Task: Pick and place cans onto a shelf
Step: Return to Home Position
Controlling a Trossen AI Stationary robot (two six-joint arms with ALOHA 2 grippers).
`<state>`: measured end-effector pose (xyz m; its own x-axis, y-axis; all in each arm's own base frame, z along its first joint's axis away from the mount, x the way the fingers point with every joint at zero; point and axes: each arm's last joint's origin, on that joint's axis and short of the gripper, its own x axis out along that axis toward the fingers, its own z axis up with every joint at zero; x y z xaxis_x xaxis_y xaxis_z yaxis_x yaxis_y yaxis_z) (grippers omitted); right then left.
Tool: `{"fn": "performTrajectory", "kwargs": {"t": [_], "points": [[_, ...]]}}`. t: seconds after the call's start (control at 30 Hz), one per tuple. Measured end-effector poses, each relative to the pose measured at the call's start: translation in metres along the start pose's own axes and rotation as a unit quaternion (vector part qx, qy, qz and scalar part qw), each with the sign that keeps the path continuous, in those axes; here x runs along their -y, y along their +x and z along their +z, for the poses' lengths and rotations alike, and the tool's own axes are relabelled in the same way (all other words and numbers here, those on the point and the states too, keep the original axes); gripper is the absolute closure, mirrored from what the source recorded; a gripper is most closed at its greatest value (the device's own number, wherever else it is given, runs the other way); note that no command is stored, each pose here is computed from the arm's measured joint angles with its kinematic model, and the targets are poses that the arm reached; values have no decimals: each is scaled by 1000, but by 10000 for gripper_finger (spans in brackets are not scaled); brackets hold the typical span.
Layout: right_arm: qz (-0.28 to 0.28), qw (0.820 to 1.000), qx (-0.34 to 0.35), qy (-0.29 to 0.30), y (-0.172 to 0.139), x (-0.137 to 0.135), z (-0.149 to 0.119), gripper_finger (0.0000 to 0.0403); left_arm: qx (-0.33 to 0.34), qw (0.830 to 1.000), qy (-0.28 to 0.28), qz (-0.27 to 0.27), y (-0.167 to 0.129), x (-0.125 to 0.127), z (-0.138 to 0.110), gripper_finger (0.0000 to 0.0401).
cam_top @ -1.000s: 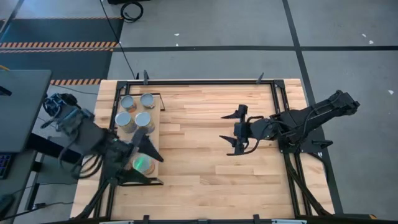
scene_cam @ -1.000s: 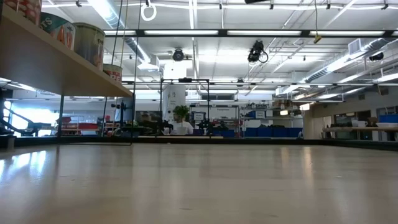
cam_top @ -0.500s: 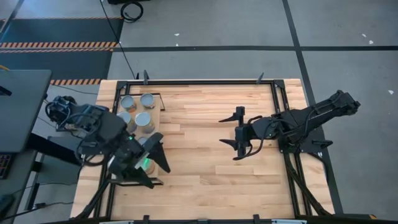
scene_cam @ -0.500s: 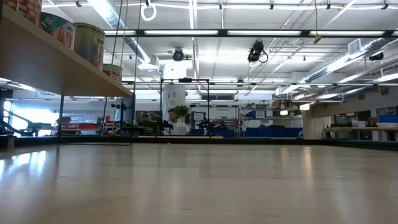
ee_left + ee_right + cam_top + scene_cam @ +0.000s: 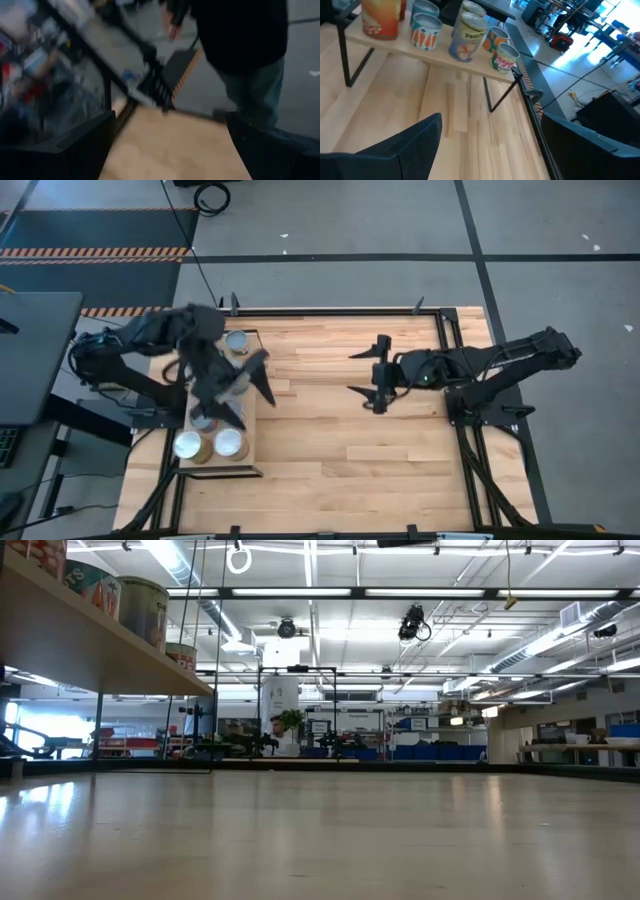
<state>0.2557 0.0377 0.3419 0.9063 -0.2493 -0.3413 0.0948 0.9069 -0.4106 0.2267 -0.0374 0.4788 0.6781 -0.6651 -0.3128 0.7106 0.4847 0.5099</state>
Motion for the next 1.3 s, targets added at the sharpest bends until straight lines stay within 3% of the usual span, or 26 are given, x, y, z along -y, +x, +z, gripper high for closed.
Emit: {"fn": "performTrajectory", "kwargs": {"t": [0.2,0.43,0.6,0.7,0.83,0.93,1.13,1.3], "points": [[5,998,35,46,10,25,0,55,-71,994,-53,61,-55,3,-15,14],[-8,992,95,87,14,46,4,57,-116,976,-92,163,-112,27,-9,14],[-24,981,147,124,21,49,-4,97,-136,952,-123,244,-135,43,1,14],[-30,975,163,145,25,48,-14,137,-150,930,-153,301,-143,50,7,14],[-37,971,173,160,28,48,-20,191,-172,883,-198,390,-153,58,13,14],[-40,971,171,160,28,49,-22,225,-153,866,-204,430,-155,60,15,14],[-45,970,171,168,28,52,-22,272,-84,866,-181,458,-132,52,-17,14],[-40,966,170,191,26,52,-22,285,-16,887,-171,429,-99,49,-43,14]]}}
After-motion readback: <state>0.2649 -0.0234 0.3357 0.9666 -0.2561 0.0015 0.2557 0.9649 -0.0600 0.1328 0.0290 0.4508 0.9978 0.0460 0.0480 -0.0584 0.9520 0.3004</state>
